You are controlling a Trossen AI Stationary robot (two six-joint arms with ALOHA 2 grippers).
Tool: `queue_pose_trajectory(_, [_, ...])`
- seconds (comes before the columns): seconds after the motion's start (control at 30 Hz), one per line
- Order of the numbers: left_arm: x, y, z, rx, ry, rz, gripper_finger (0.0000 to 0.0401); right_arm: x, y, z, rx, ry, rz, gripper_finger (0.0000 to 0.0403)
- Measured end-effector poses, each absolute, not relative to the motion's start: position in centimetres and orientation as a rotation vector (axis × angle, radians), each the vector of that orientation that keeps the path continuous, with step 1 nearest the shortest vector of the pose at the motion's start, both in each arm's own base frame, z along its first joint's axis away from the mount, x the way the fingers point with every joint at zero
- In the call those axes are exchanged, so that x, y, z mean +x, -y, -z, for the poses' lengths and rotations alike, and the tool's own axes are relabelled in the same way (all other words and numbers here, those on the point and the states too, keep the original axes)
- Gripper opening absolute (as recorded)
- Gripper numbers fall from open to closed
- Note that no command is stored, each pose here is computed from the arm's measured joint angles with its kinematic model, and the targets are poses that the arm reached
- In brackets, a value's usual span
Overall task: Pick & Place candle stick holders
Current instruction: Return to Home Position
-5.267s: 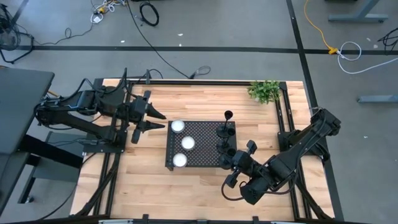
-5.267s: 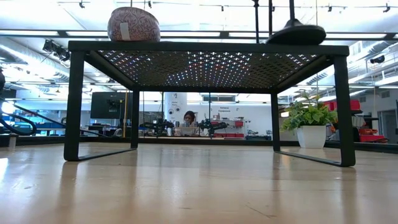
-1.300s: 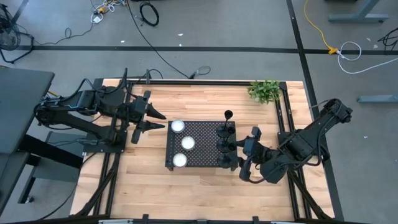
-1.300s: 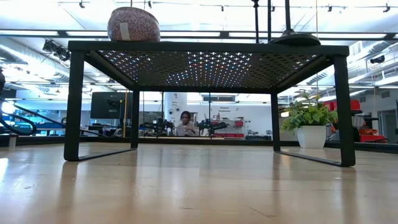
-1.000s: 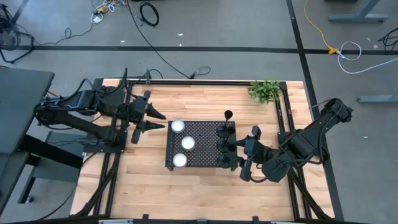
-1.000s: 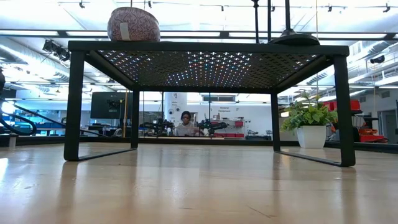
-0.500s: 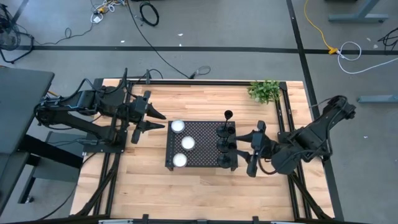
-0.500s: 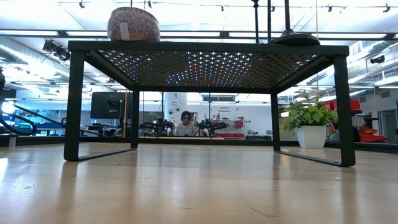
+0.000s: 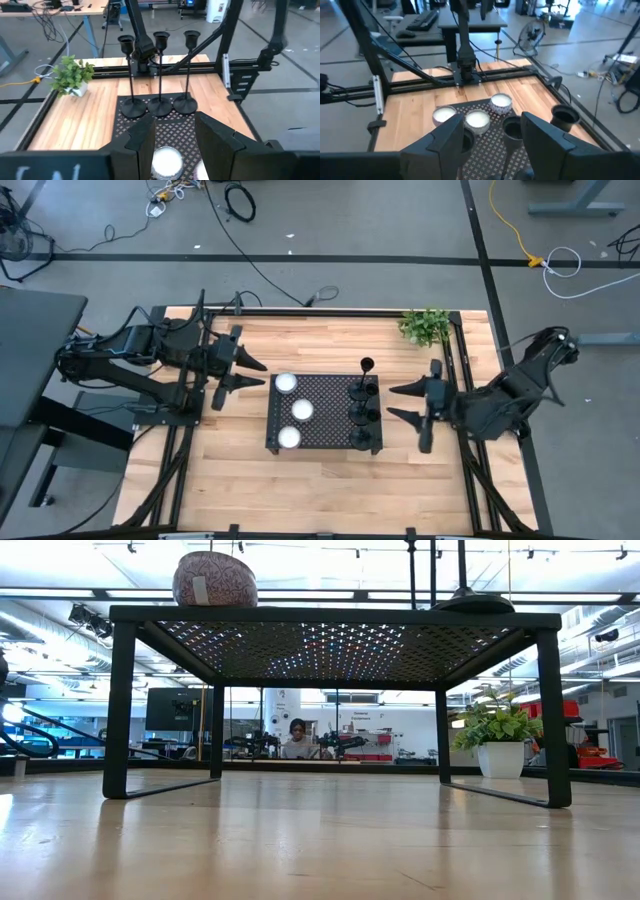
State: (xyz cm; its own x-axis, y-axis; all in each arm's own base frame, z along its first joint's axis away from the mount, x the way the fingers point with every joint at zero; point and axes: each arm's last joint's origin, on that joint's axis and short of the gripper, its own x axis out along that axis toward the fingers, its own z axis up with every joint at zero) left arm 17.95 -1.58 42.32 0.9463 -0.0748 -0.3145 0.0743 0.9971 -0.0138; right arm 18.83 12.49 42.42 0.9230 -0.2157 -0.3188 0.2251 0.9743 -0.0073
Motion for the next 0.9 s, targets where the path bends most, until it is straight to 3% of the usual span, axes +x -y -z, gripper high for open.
queue_pose_trajectory(0.23, [17.4, 1.4, -41.2, 0.045, -0.446, 0.060, 0.0140, 15.3, -11.0, -42.9, 0.049, -0.400, 0.132, 0.0196])
queue_pose_trajectory(0.4, [16.1, 1.1, -40.9, 0.039, -0.509, 0.030, 0.0140, 12.5, -9.0, -41.1, 0.073, -0.451, 0.363, 0.0196])
queue_pose_trajectory(0.57, [13.7, 0.5, -42.3, 0.069, -0.367, -0.099, 0.0140, 10.9, -8.0, -38.1, 0.061, -0.336, 0.491, 0.0196])
queue_pose_trajectory(0.73, [10.3, 0.1, -41.4, 0.086, -0.168, -0.151, 0.0140, 9.2, -7.5, -35.2, 0.069, -0.237, 0.417, 0.0196])
queue_pose_trajectory(0.9, [7.4, -0.3, -37.4, 0.040, -0.018, -0.239, 0.0140, 7.5, -6.4, -34.2, 0.078, -0.123, 0.262, 0.0196])
